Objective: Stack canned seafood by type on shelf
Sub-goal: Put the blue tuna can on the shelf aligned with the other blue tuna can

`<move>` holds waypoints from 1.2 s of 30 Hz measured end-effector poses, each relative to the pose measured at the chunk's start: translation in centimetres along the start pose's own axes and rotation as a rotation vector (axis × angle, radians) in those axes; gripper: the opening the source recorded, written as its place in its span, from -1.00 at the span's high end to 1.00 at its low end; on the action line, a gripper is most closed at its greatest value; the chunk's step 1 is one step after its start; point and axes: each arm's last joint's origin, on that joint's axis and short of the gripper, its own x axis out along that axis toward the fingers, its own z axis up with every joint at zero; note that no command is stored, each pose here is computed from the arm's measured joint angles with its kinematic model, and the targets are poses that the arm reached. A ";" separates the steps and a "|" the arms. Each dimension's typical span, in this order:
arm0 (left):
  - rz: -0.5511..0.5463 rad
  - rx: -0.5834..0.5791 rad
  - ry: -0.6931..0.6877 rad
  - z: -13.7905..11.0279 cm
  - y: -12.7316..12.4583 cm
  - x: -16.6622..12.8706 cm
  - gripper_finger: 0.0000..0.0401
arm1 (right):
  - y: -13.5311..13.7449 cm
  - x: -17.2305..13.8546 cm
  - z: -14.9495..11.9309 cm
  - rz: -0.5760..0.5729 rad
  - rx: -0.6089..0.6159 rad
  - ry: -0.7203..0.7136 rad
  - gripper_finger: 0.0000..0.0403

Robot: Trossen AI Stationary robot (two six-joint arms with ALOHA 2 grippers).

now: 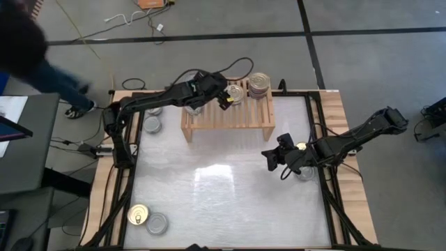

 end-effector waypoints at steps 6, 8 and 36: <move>0.017 -0.033 -0.022 0.7 1.5 -1.8 -0.49 | 0.1 -0.2 -0.2 0.008 -0.008 0.006 0.88; -0.058 -0.046 -0.023 0.8 1.7 -2.5 -0.49 | 0.1 -0.1 -0.2 0.008 -0.008 0.006 0.88; -0.181 0.116 0.076 -1.2 -1.7 0.5 -0.49 | -0.2 0.0 0.0 -0.018 -0.053 0.002 0.88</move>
